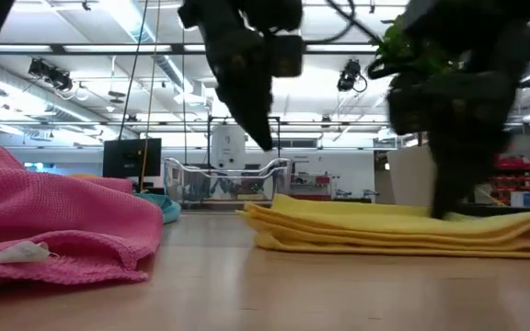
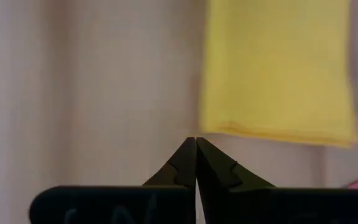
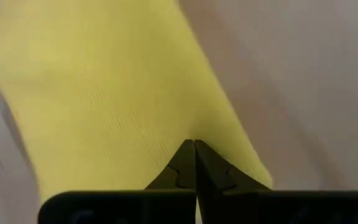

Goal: Fold microfiber towels
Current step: Fold the yellow microfiber towel, then put the yellow microfiber towel into the transparent bin

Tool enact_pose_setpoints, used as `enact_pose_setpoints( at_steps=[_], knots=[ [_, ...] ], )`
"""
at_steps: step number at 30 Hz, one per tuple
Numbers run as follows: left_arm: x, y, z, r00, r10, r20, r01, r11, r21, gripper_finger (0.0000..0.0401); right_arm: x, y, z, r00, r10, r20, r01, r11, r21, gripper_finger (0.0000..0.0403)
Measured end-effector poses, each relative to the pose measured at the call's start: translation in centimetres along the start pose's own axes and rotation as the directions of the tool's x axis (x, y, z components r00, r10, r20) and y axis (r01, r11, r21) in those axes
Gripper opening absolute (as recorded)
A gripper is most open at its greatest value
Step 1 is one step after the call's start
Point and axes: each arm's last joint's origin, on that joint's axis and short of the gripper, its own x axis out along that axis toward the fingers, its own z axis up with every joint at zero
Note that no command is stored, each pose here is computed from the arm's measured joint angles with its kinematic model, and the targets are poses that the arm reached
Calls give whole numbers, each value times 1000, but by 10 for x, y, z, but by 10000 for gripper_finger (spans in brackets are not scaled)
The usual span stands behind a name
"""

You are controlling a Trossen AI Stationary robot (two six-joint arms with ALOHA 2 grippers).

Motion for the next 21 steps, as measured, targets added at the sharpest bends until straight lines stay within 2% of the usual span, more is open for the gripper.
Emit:
enact_pose_setpoints(
  at_steps=[5,10,13,14,16,18,21],
  knots=[
    [-44,24,-6,993,99,64,-92,991,-93,6,-7,-44,45,1000,13,22,-13,1000,-27,1],
    [-55,40,-35,981,138,138,-97,958,-271,14,-25,-89,79,996,64,68,-65,998,12,1],
    [-53,33,-56,964,112,242,-13,926,-377,8,-42,-99,85,988,126,89,-131,990,50,1],
    [-53,29,-59,944,96,314,45,910,-413,6,-48,-98,83,985,146,92,-152,987,61,1],
    [-44,19,-71,920,57,387,140,876,-461,7,-56,-95,75,987,155,52,-158,985,72,1],
    [-36,9,-74,872,33,489,241,839,-487,18,-64,-90,66,989,147,19,-148,987,64,1],
    [-20,-7,-81,819,-5,574,361,782,-509,49,-72,-78,54,991,136,6,-137,988,71,12]
  ],
)
